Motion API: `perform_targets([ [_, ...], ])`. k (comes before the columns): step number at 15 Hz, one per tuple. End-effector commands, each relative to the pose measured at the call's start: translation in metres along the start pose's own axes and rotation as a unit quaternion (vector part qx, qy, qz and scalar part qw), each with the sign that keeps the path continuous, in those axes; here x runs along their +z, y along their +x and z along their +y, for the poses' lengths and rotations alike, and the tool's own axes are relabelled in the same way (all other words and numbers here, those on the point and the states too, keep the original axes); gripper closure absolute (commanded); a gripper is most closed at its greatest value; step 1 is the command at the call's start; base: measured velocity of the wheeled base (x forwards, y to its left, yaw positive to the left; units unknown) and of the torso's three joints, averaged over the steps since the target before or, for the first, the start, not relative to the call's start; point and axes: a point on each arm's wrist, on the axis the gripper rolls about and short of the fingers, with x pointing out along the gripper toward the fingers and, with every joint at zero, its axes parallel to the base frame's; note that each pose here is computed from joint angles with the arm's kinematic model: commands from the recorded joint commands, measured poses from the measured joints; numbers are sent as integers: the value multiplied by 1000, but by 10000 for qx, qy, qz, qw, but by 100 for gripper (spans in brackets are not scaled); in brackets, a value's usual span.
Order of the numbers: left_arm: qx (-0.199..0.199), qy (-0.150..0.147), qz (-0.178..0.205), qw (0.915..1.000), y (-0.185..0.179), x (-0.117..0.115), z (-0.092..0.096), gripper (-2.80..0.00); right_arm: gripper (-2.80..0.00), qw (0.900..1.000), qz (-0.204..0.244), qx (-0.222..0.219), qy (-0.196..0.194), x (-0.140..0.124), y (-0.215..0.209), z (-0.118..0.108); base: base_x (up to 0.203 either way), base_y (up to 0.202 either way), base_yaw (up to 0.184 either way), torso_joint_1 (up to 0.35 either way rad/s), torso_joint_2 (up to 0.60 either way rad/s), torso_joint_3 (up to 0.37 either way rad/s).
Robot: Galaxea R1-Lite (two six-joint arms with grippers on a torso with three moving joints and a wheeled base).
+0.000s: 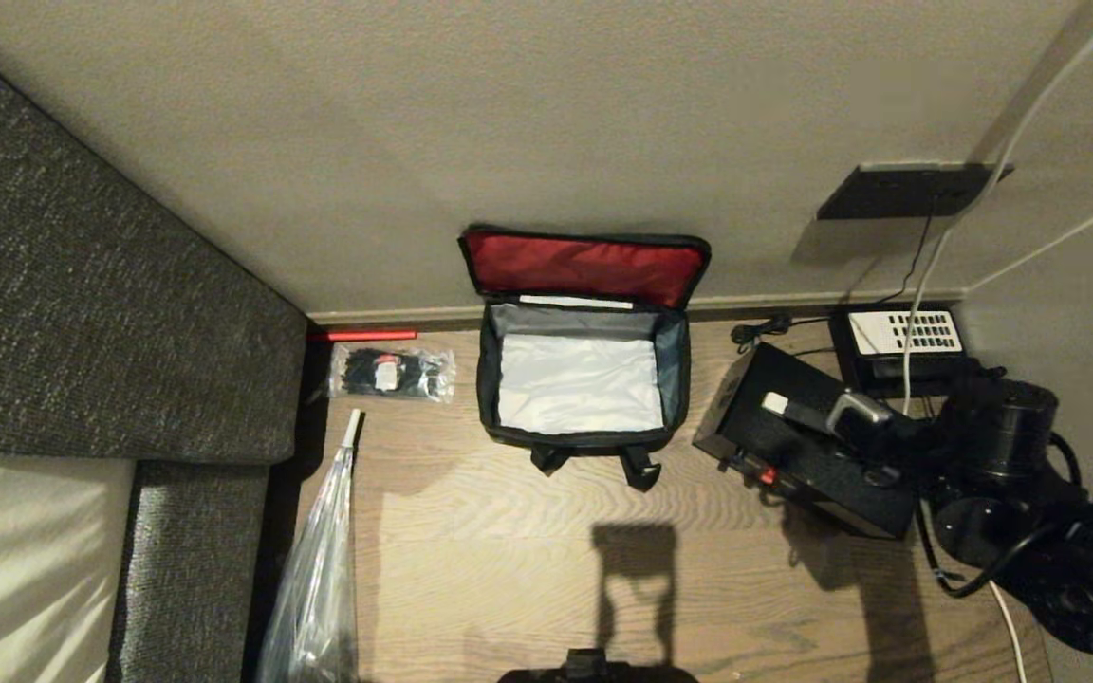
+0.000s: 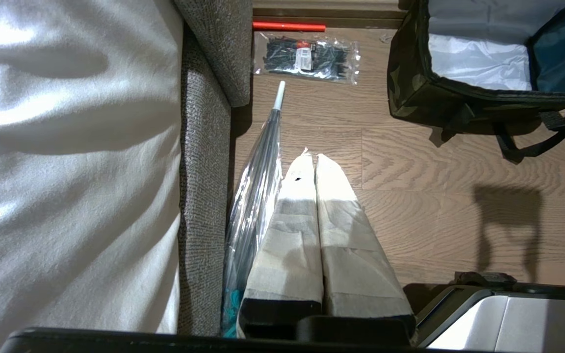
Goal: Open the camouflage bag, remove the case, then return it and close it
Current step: Grip the handle again
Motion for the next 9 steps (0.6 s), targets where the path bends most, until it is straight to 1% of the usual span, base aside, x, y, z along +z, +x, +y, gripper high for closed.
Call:
perform_targets([
  [1, 4, -1, 7, 10000, 0, -1, 0, 0, 0, 9971, -76, -440, 616, -25, -36, -50, 0, 0, 0, 0, 0, 0],
  [2, 4, -1, 7, 10000, 0, -1, 0, 0, 0, 9958, -38, -456, 788, -34, -46, -59, 0, 0, 0, 0, 0, 0],
  [3, 4, -1, 7, 10000, 0, -1, 0, 0, 0, 9929, -15, -458, 1101, -48, -62, -71, 0, 0, 0, 0, 0, 0],
  [4, 4, -1, 7, 10000, 0, -1, 0, 0, 0, 9876, 4, -382, 1523, -62, -77, -78, 0, 0, 0, 0, 0, 0],
  [6, 4, -1, 7, 10000, 0, -1, 0, 0, 0, 9715, 35, -48, 2368, -88, -104, -80, 0, 0, 0, 0, 0, 0],
  [8, 4, -1, 7, 10000, 0, -1, 0, 0, 0, 9553, -20, 342, 2937, -121, -136, -81, 0, 0, 0, 0, 0, 0],
  [9, 4, -1, 7, 10000, 0, -1, 0, 0, 0, 9454, -3, 593, 3204, -139, -153, -78, 0, 0, 0, 0, 0, 0],
])
